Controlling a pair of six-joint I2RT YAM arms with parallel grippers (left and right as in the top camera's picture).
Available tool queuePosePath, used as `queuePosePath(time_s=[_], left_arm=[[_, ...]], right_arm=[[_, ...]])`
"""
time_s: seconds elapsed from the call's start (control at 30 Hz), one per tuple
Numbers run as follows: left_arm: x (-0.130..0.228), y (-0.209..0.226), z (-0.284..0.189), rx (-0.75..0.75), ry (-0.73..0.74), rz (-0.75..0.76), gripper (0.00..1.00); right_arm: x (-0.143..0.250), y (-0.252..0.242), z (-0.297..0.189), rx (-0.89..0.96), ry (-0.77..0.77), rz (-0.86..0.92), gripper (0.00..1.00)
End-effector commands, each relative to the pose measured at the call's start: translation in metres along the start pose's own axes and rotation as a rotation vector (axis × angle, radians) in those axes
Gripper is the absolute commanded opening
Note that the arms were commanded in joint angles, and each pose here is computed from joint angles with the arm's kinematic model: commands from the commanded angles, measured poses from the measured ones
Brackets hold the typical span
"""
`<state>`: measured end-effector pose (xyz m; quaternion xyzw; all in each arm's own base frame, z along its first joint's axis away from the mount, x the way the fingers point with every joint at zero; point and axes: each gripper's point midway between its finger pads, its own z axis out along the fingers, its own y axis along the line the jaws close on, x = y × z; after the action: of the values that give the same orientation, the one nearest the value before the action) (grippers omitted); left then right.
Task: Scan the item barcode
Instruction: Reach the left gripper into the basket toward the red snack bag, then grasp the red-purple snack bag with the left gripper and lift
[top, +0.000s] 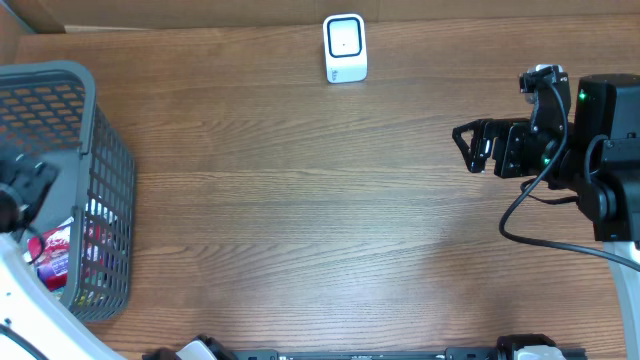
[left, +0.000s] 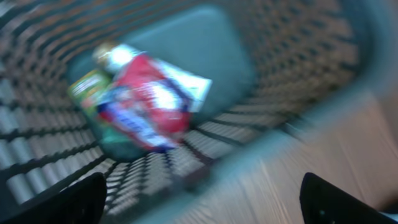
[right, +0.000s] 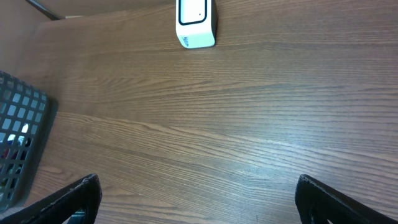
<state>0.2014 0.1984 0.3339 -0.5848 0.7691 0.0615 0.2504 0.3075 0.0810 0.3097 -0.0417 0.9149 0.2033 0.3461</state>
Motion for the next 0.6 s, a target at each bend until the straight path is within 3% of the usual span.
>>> queuePosePath(time_s=[0.0, 0.07, 0.57], left_arm=[[-0.002, 0.036, 0.038, -0.137, 0.073, -0.161, 0.93], [0.000, 0.049, 0.054, -0.176, 0.105, -0.202, 1.00], [0.024, 0.073, 0.151, -0.278, 0.241, -0.215, 0.99]], right_arm=[[-0.008, 0.006, -0.007, -0.015, -0.028, -0.025, 1.00], [-0.008, 0.006, -0.007, -0.015, -0.028, -0.025, 1.00], [-0.003, 0.006, -0.007, -0.014, -0.011, -0.018, 1.00]])
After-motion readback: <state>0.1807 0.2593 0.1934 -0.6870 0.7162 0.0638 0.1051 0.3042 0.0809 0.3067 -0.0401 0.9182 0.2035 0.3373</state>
